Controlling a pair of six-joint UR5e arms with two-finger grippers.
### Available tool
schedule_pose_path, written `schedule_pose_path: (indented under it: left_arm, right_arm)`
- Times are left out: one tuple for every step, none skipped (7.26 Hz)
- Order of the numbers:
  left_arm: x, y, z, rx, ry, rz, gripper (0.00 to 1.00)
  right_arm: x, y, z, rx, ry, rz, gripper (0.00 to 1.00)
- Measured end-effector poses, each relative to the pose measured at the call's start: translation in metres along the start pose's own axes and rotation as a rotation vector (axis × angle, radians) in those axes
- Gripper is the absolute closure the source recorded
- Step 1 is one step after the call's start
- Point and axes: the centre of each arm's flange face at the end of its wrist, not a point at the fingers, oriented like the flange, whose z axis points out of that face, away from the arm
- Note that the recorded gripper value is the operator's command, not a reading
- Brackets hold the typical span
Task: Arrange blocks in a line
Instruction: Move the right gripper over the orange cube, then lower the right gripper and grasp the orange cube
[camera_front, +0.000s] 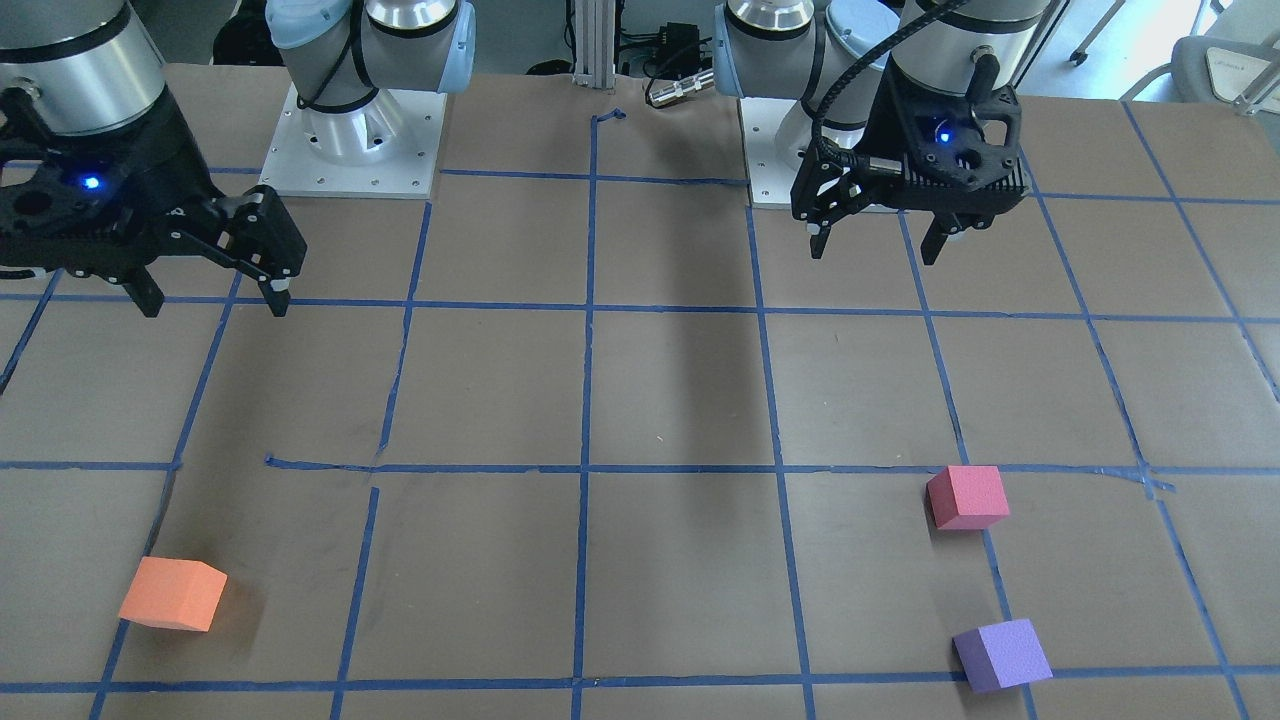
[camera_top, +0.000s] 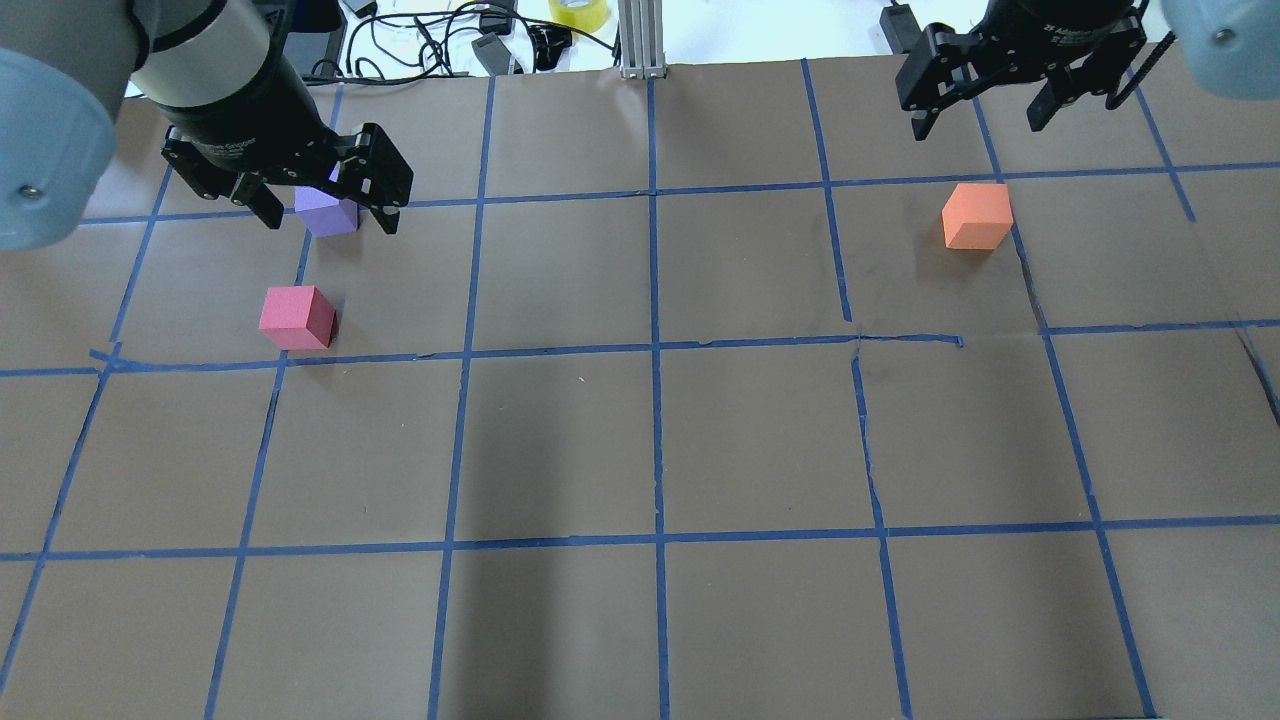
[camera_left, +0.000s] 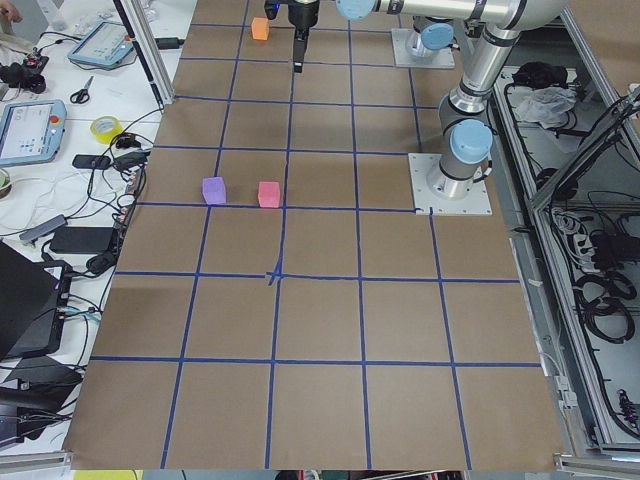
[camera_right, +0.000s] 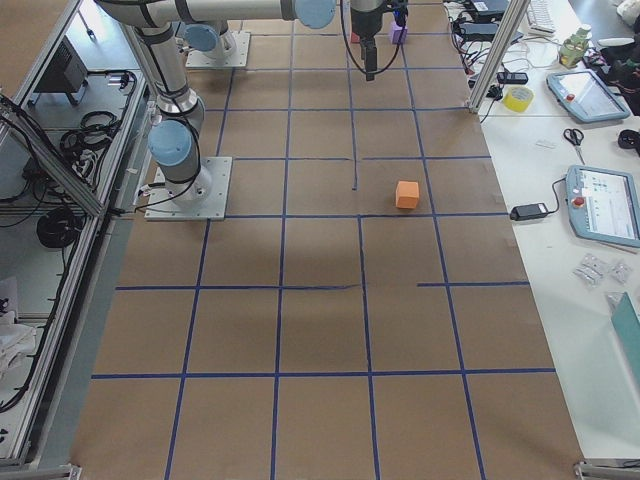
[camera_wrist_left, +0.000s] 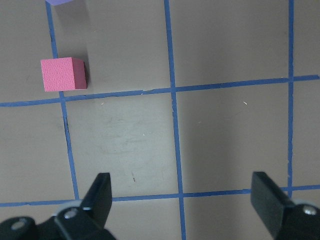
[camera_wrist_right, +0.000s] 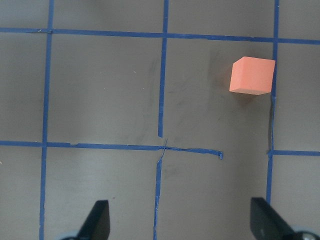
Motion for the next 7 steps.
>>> schedule_pose_path:
  left_arm:
    - [0.000,0.001,0.000,-0.001,0.000,0.001,0.00]
    - [0.001,0.001,0.001,-0.002,0.000,0.002,0.00]
    - [0.000,0.001,0.001,-0.003,0.000,0.001,0.00]
    - [0.000,0.001,0.002,-0.003,0.000,0.000,0.00]
    - [0.000,0.001,0.002,-0.003,0.000,0.000,0.00]
    - [0.000,0.001,0.002,-0.004,-0.002,0.000,0.00]
    - [0.000,0.001,0.002,-0.004,-0.003,0.001,0.00]
  right_arm:
    - [0.015,-0.004,0.005,-0.010,0.027,0.019,0.00]
    - [0.029,-0.011,0.021,-0.041,0.074,0.036,0.00]
    - [0.039,-0.023,0.048,-0.088,0.110,0.047,0.00]
    - [0.046,-0.038,0.086,-0.131,0.124,0.050,0.00]
    - [0.050,-0.052,0.126,-0.162,0.127,0.049,0.00]
    - [0.058,-0.066,0.168,-0.178,0.127,0.051,0.00]
    - [0.075,-0.079,0.201,-0.160,0.128,0.066,0.00]
